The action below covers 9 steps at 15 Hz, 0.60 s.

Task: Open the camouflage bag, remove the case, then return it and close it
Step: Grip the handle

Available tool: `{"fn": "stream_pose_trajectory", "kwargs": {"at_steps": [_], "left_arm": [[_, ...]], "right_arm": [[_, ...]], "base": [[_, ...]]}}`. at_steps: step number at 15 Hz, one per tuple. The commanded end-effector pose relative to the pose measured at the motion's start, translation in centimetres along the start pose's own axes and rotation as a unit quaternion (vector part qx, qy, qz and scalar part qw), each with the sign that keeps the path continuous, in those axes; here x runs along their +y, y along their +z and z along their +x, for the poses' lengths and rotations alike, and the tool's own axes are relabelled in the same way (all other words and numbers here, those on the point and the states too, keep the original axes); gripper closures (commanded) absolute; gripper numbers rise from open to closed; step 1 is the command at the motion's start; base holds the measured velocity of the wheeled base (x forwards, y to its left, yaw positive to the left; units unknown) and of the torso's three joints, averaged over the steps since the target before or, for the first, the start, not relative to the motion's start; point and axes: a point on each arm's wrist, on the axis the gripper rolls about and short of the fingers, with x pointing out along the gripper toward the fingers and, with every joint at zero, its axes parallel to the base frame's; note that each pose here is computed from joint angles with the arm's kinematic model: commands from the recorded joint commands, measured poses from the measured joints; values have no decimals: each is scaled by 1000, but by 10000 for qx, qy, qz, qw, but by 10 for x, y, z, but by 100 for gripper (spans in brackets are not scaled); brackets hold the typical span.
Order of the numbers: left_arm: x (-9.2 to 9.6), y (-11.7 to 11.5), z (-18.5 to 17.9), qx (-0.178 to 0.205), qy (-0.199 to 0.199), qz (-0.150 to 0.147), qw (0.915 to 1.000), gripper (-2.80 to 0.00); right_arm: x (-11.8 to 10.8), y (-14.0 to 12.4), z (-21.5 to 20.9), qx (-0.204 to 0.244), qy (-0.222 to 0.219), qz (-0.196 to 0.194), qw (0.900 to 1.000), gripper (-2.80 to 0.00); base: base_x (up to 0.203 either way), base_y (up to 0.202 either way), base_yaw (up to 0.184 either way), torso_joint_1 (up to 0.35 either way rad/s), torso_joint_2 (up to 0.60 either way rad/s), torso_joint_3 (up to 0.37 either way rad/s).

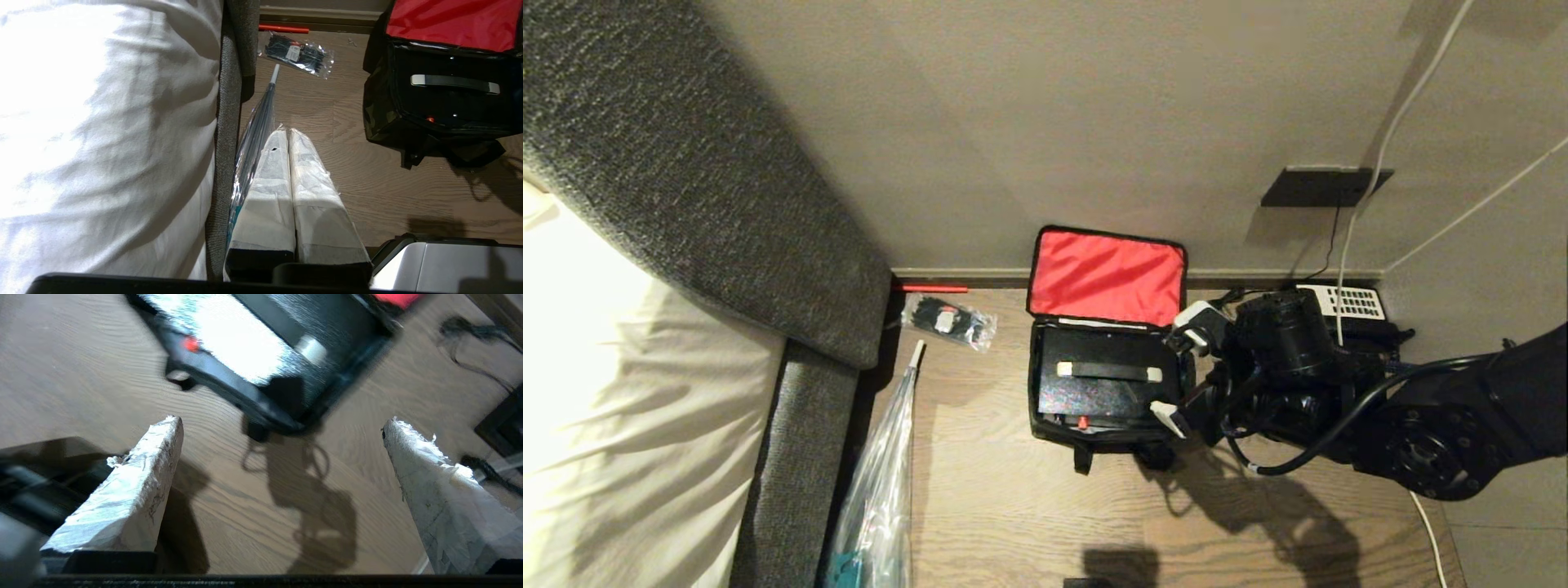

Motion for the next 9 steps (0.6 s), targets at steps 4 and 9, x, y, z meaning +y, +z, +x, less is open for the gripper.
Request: {"fn": "stream_pose_trajectory", "kwargs": {"at_steps": [4,9], "left_arm": [[0,0,0,11,4,-6,10000,0],[0,0,0,11,4,-6,10000,0]], "right_arm": [[0,0,-1,-16,-3,-25,10000,-280],[0,0,-1,-5,-9,-64,10000,-280]], "base": [[0,0,0,0,0,0],[0,0,0,0,0,0]]}}
